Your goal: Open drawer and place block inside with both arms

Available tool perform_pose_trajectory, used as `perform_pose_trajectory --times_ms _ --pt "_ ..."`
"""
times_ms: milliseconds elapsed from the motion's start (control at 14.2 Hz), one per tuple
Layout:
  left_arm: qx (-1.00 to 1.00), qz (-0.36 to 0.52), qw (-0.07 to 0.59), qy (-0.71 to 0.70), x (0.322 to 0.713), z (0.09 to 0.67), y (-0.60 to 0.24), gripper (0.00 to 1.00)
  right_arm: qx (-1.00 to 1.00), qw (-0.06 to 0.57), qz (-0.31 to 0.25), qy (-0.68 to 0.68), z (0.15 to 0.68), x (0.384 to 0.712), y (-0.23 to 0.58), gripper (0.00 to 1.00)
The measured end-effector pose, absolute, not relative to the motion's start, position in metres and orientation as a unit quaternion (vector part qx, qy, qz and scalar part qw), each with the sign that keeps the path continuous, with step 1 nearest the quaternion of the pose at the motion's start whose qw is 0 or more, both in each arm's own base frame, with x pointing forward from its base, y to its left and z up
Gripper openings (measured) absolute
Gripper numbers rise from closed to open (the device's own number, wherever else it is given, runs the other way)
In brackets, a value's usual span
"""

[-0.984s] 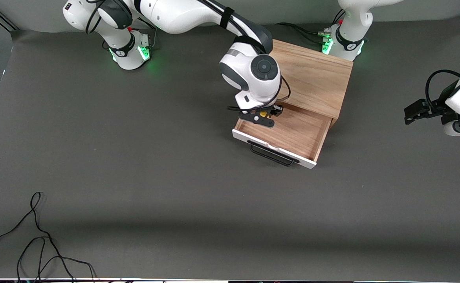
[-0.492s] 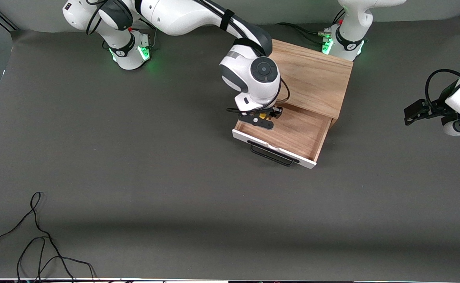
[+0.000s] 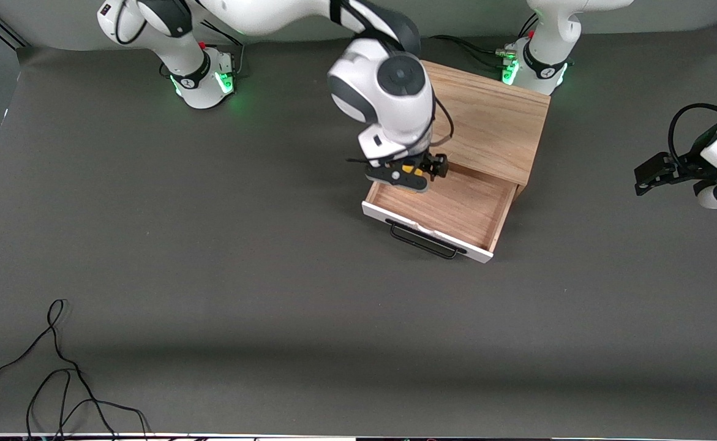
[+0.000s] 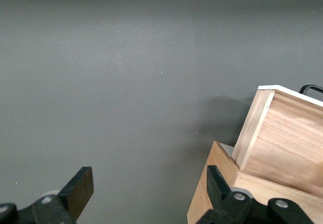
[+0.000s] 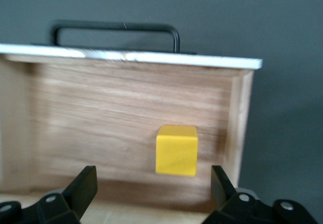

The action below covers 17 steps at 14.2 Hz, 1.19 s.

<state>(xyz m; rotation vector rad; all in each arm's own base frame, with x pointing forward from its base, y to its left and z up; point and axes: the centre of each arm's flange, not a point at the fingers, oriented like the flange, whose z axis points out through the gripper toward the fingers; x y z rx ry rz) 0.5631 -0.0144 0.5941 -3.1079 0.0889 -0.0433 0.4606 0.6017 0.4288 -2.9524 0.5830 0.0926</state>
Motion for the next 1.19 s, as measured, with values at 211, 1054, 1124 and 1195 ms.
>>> perform_pose_trajectory --times_ms 211,1054,1124,1195 --pt "-0.999 -0.014 0.016 0.034 0.563 0.596 -0.015 1.0 -0.974 0.084 0.012 0.209 0.505 0.48 0.559 1.0" --pt "-0.999 -0.002 0.013 0.051 0.559 0.597 -0.017 1.0 -0.992 0.05 -0.035 0.113 0.596 0.568 0.136 1.0" --pt "-0.999 -0.002 0.013 0.051 0.559 0.597 -0.018 1.0 -0.993 0.047 -0.034 0.102 0.594 0.562 0.104 1.0" --pt "-0.999 -0.002 0.012 0.051 0.559 0.597 -0.018 1.0 -0.995 0.044 -0.03 0.088 0.59 0.556 0.076 1.0"
